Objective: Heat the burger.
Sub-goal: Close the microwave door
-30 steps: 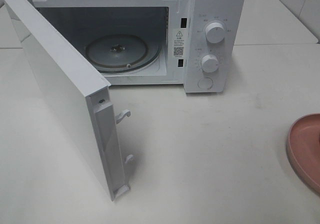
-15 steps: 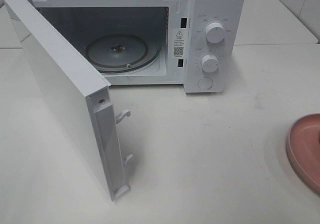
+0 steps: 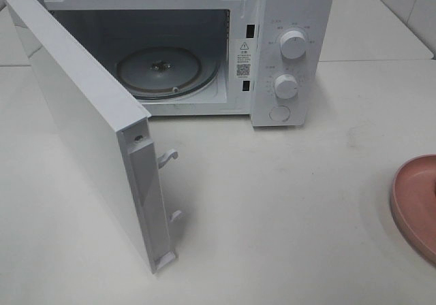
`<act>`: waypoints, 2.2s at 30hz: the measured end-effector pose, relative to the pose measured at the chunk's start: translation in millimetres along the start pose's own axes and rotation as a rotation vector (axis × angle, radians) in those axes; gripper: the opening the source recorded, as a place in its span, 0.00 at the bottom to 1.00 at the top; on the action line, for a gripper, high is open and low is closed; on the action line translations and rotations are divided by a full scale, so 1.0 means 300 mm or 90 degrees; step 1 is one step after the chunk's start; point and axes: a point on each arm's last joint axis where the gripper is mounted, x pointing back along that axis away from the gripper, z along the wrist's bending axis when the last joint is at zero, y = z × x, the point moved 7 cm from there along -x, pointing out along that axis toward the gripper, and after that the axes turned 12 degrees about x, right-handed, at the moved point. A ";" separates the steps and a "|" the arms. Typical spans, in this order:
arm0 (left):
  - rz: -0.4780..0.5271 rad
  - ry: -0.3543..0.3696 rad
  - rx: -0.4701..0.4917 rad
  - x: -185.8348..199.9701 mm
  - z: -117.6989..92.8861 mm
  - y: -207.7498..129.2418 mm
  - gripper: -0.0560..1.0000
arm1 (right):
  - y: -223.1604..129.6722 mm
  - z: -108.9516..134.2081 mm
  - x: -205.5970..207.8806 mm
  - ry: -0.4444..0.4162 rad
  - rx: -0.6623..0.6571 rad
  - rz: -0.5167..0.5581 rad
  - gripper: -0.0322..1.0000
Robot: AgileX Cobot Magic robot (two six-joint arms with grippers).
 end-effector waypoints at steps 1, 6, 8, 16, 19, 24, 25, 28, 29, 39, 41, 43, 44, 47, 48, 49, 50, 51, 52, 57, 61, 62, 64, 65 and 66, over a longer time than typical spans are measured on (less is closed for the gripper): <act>0.000 0.000 0.000 0.000 0.000 0.000 0.98 | 0.000 0.000 0.000 0.000 0.000 0.000 0.78; 0.000 0.000 0.000 0.000 0.000 0.000 0.98 | -0.003 -0.007 0.016 -0.028 -0.011 -0.024 0.78; 0.000 0.000 0.000 0.000 0.000 0.000 0.98 | -0.003 -0.007 0.016 -0.030 -0.009 -0.023 0.78; 0.000 0.000 0.000 0.000 0.000 0.000 0.98 | -0.003 -0.007 0.016 -0.030 -0.006 -0.023 0.78; 0.000 0.000 0.000 0.000 0.000 0.000 0.98 | -0.003 -0.007 0.016 -0.030 -0.005 -0.023 0.78; 0.000 0.000 0.000 0.000 0.000 0.000 0.98 | -0.003 -0.007 0.016 -0.030 -0.005 -0.023 0.78; 0.000 0.000 0.000 0.000 0.000 0.000 0.98 | -0.003 -0.007 0.016 -0.030 -0.005 -0.023 0.78; 0.000 0.000 0.000 0.000 0.000 0.000 0.98 | -0.003 -0.007 0.016 -0.030 -0.005 -0.023 0.78; 0.000 0.000 0.000 0.000 0.000 0.000 0.98 | -0.003 -0.007 0.016 -0.030 -0.005 -0.023 0.78; 0.000 0.000 0.000 0.000 0.000 0.000 0.98 | -0.003 -0.007 0.016 -0.030 -0.005 -0.023 0.76; 0.000 0.000 0.000 0.000 0.000 0.000 0.98 | -0.003 -0.007 0.016 -0.030 -0.005 -0.023 0.76; 0.000 0.000 0.000 0.000 0.000 0.000 0.98 | -0.003 -0.007 0.016 -0.030 -0.005 -0.023 0.76; 0.000 0.000 0.000 0.000 0.000 0.000 0.98 | -0.003 -0.007 0.016 -0.030 -0.005 -0.023 0.76; 0.000 0.000 0.000 0.000 0.000 0.000 0.98 | -0.003 -0.007 0.016 -0.030 -0.005 -0.023 0.76; 0.000 0.000 0.000 0.000 0.000 0.000 0.98 | -0.003 -0.007 0.016 -0.030 -0.005 -0.023 0.76; 0.000 0.000 0.000 0.000 0.000 0.000 0.98 | -0.003 -0.007 0.016 -0.030 -0.005 -0.023 0.76; 0.000 0.000 0.000 0.000 0.000 0.000 0.98 | -0.003 -0.007 0.016 -0.030 -0.005 -0.023 0.76; 0.000 -0.001 0.000 0.000 0.000 0.000 0.98 | -0.003 -0.007 0.016 -0.030 -0.005 -0.023 0.76; 0.000 -0.001 0.000 0.000 0.000 0.000 0.98 | -0.003 -0.007 0.016 -0.030 -0.005 -0.023 0.76; 0.000 -0.001 0.000 0.000 0.000 0.000 0.98 | -0.003 -0.007 0.016 -0.030 -0.005 -0.023 0.76; 0.000 -0.001 0.000 0.000 0.000 0.000 0.98 | -0.003 -0.007 0.016 -0.030 -0.004 -0.023 0.76; -0.003 -0.002 0.001 0.002 -0.002 0.004 0.98 | -0.003 -0.007 0.016 -0.030 -0.004 -0.023 0.76; -0.004 -0.004 0.002 0.001 -0.004 0.008 0.98 | -0.003 -0.007 0.016 -0.030 -0.004 -0.023 0.76; -0.004 -0.004 0.002 0.001 -0.004 0.008 0.98 | -0.003 -0.007 0.016 -0.030 -0.004 -0.023 0.76; -0.011 -0.008 0.004 0.001 -0.011 0.027 0.97 | -0.003 -0.007 0.016 -0.030 -0.003 -0.023 0.76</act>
